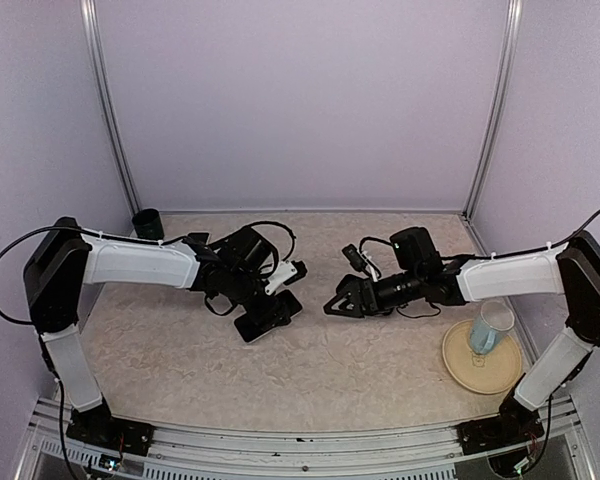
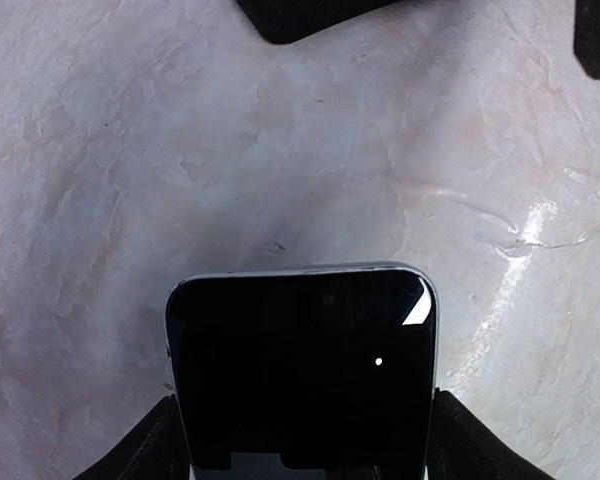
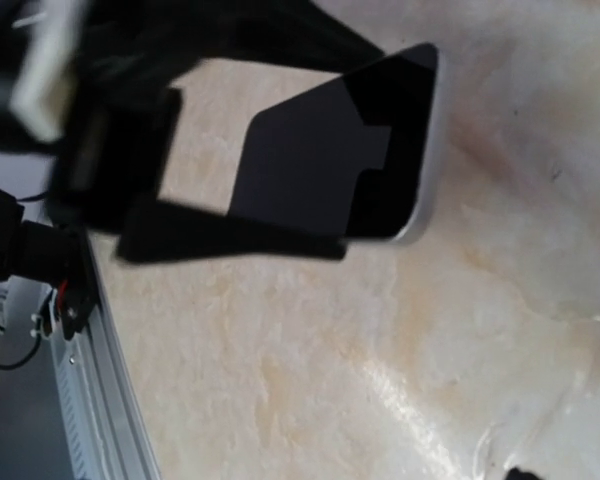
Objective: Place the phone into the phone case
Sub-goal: Pick up the phone from the center of the board, then pass from the left arm to the right
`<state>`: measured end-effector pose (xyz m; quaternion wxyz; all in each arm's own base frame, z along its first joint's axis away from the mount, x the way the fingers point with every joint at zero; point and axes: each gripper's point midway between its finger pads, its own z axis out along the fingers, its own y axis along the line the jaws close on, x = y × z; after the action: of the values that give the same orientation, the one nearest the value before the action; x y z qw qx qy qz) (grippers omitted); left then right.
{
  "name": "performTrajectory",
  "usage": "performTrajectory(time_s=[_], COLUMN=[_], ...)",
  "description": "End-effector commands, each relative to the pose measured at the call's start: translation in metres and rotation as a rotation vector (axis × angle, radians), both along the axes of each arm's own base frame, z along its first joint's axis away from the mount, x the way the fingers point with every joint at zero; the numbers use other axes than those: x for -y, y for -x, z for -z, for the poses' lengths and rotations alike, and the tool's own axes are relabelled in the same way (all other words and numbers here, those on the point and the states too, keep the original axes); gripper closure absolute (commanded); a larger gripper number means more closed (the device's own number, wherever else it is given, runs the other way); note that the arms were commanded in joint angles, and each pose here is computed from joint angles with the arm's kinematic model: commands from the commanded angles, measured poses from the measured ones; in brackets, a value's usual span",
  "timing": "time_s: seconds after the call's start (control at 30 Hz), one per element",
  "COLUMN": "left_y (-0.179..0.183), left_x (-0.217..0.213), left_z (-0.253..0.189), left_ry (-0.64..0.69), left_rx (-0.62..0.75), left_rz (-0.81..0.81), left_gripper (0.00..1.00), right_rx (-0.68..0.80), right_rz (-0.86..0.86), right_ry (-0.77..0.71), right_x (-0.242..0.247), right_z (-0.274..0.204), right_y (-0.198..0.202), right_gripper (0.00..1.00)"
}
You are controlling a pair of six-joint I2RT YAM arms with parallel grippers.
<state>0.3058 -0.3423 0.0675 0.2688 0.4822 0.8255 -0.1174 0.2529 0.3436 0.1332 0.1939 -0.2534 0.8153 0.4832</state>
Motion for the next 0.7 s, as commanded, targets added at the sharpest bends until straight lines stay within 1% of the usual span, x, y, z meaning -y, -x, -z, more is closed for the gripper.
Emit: performTrajectory(time_s=[0.0,0.4,0.67], left_y=[0.005,0.039,0.052], left_x=[0.020,0.049,0.064], left_z=[-0.041,-0.063,-0.071], left_ry=[0.100,0.138,0.134], left_rx=[0.086,0.139,0.179], left_rz=[0.010,0.087,0.123], left_gripper=[0.45,0.44,0.44], right_rx=[-0.032,-0.123,-0.186], right_rz=[0.012,0.038,0.014], right_ry=[-0.054,-0.089,-0.129], right_x=[-0.013,-0.022,-0.031], right_z=[-0.011,-0.006,-0.001], right_y=[-0.007,-0.015,-0.012], right_gripper=[0.14,0.18,0.22])
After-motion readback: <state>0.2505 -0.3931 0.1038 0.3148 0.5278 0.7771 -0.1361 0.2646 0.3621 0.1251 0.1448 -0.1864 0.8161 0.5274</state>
